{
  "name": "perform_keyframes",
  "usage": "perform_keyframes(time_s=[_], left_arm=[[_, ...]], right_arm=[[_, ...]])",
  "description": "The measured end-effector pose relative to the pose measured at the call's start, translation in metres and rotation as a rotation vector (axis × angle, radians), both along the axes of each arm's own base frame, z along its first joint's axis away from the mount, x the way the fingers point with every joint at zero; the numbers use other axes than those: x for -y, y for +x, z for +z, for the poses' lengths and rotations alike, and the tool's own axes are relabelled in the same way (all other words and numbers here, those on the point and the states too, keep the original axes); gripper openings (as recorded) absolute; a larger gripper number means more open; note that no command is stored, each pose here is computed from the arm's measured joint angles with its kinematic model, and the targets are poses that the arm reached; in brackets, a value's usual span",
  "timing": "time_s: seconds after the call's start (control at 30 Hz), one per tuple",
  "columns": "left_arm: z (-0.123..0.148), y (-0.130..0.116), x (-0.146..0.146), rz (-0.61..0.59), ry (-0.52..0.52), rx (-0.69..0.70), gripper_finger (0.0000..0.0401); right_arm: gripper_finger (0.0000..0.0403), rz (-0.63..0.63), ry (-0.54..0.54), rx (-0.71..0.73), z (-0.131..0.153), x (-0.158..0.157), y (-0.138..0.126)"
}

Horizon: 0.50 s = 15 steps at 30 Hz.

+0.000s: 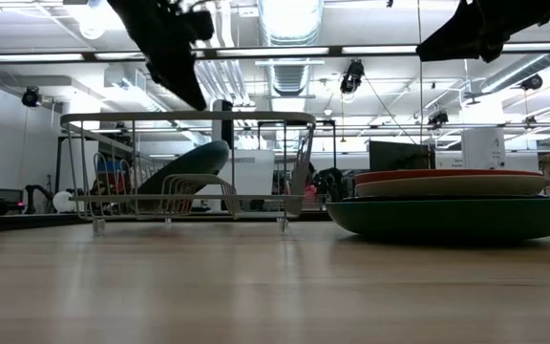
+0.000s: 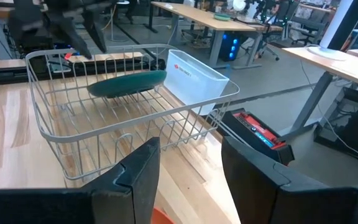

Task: Sort dishes
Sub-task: Put the dark green plate into the dish rack

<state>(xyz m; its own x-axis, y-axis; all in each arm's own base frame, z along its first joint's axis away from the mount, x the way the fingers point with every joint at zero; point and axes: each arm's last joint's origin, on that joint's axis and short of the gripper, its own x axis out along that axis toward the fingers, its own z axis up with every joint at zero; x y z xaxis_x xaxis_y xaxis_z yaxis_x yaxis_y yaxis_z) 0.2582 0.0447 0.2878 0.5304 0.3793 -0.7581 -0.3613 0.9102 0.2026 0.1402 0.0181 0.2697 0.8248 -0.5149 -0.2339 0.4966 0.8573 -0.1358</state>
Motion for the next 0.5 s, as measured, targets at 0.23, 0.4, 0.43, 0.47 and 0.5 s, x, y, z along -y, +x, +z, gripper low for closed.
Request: perform_keyframes(time_s=[0.23,0.4,0.43,0.47,0.5], left_arm=[[-0.022,0.015,-0.004,0.043,0.044,-0.096,0.0194],[-0.036,0.023,-0.005,0.064,0.025,-0.136,0.0207],[-0.039,0.025,-0.005,0.068,0.022,-0.144,0.0208],[-0.041,0.026,-0.005,0.073,0.017,-0.15,0.0208],[-0.044,0.028,-0.005,0.079,0.014,-0.157,0.0208]], right_arm=[[0.0167,0.0,0.001,0.0,0.0,0.0,0.0],[0.0163,0.001,0.0,0.0,0.0,0.0,0.0],[0.0163,0.001,0.0,0.0,0.0,0.0,0.0],[0.0164,0.0,0.0,0.0,0.0,0.0,0.0],[0.0165,0.0,0.0,-0.001,0.0,0.0,0.0]])
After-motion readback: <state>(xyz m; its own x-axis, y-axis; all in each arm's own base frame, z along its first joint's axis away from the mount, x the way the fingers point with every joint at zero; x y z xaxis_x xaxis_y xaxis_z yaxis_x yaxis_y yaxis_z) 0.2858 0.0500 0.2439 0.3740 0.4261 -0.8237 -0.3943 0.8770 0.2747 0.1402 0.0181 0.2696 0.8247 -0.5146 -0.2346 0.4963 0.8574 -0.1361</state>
